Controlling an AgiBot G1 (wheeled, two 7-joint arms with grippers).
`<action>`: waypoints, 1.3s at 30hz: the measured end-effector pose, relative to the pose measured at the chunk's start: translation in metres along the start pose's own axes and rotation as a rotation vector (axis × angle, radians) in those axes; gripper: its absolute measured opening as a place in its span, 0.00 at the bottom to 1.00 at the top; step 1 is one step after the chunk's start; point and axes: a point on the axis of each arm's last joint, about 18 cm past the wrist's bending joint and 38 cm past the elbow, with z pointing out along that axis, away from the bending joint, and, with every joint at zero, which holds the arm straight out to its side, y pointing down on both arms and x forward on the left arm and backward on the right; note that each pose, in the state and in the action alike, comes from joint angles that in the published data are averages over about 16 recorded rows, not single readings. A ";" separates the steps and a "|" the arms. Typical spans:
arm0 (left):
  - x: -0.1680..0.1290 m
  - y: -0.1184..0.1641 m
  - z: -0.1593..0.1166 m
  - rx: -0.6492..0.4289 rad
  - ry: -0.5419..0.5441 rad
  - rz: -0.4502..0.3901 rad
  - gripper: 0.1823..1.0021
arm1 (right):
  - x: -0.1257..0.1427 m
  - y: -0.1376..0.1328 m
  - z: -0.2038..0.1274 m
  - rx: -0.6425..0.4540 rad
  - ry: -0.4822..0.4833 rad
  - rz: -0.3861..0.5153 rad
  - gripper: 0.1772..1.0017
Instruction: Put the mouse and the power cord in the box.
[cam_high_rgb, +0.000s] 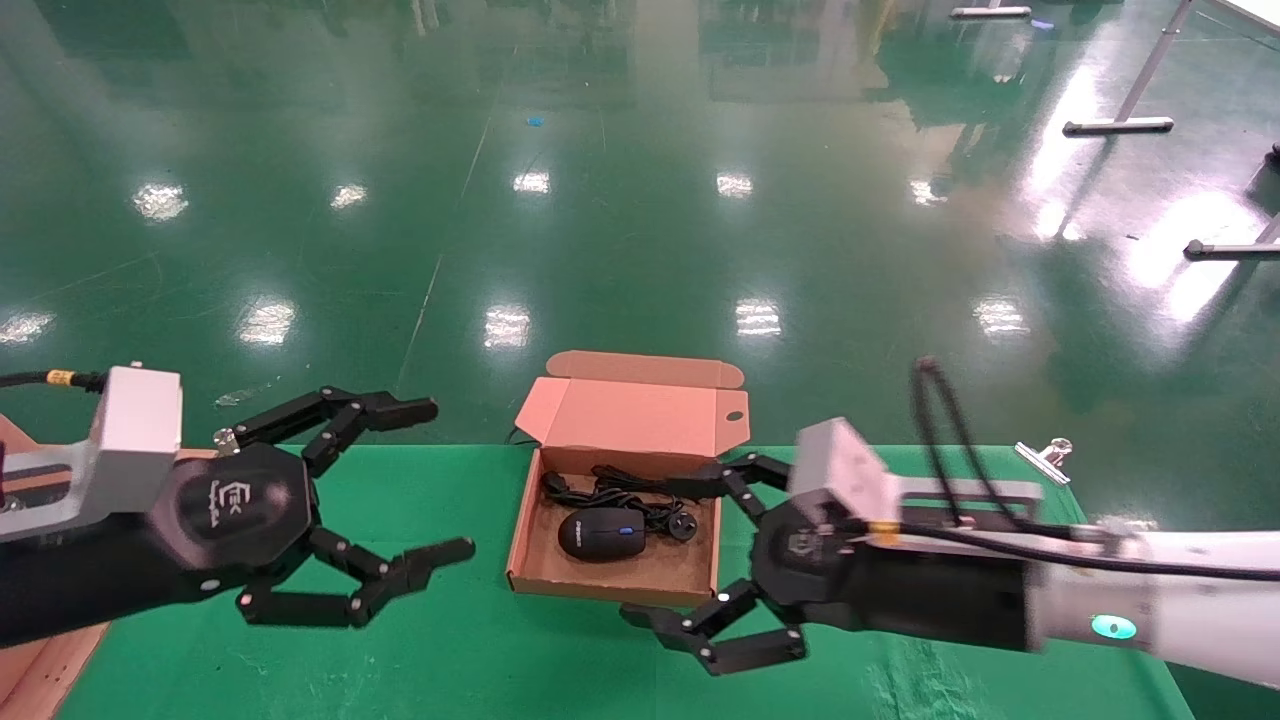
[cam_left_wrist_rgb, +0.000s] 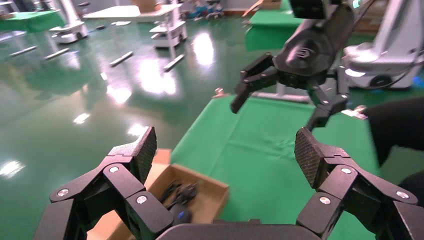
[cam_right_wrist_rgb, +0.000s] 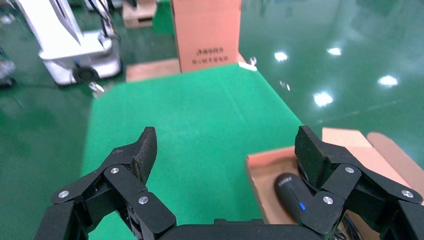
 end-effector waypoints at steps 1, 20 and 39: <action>0.003 -0.003 0.001 0.007 0.012 -0.005 1.00 | -0.002 -0.003 -0.006 0.014 -0.004 0.005 1.00; 0.058 -0.047 0.003 0.085 0.235 -0.086 1.00 | -0.058 -0.057 -0.111 0.185 -0.111 -0.006 1.00; 0.063 -0.051 0.002 0.090 0.255 -0.092 1.00 | -0.066 -0.064 -0.122 0.195 -0.128 -0.016 1.00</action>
